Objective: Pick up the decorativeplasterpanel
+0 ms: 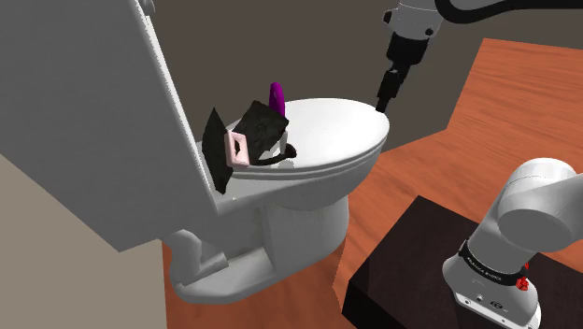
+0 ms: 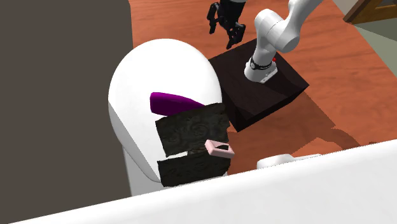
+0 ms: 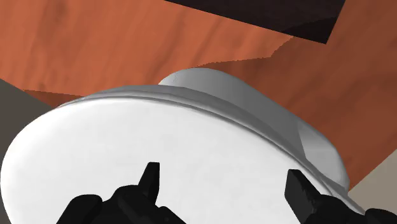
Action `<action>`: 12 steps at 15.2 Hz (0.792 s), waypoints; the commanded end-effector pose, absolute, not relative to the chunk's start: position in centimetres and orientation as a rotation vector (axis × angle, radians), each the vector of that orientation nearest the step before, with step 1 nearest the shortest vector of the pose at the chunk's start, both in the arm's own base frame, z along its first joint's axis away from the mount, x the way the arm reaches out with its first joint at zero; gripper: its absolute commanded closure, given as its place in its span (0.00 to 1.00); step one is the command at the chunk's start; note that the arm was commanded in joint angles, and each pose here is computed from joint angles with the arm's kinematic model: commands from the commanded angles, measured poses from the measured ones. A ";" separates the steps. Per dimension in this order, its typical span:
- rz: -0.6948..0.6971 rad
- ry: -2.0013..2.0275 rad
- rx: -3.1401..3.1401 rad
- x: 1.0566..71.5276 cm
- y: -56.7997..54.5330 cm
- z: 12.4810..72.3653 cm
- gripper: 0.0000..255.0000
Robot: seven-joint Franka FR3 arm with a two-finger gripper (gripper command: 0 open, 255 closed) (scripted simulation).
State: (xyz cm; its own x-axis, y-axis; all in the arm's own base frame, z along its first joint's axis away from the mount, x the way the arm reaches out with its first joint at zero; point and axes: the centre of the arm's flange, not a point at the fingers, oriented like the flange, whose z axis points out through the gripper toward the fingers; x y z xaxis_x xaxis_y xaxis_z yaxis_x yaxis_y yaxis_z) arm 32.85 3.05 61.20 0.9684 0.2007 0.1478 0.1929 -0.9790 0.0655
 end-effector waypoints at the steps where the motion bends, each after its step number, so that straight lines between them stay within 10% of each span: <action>1: 0.238 0.307 3.066 32.8 3.1 61.2 0.00; 12: 0.237 -0.085 3.467 41.9 8.9 59.8 0.00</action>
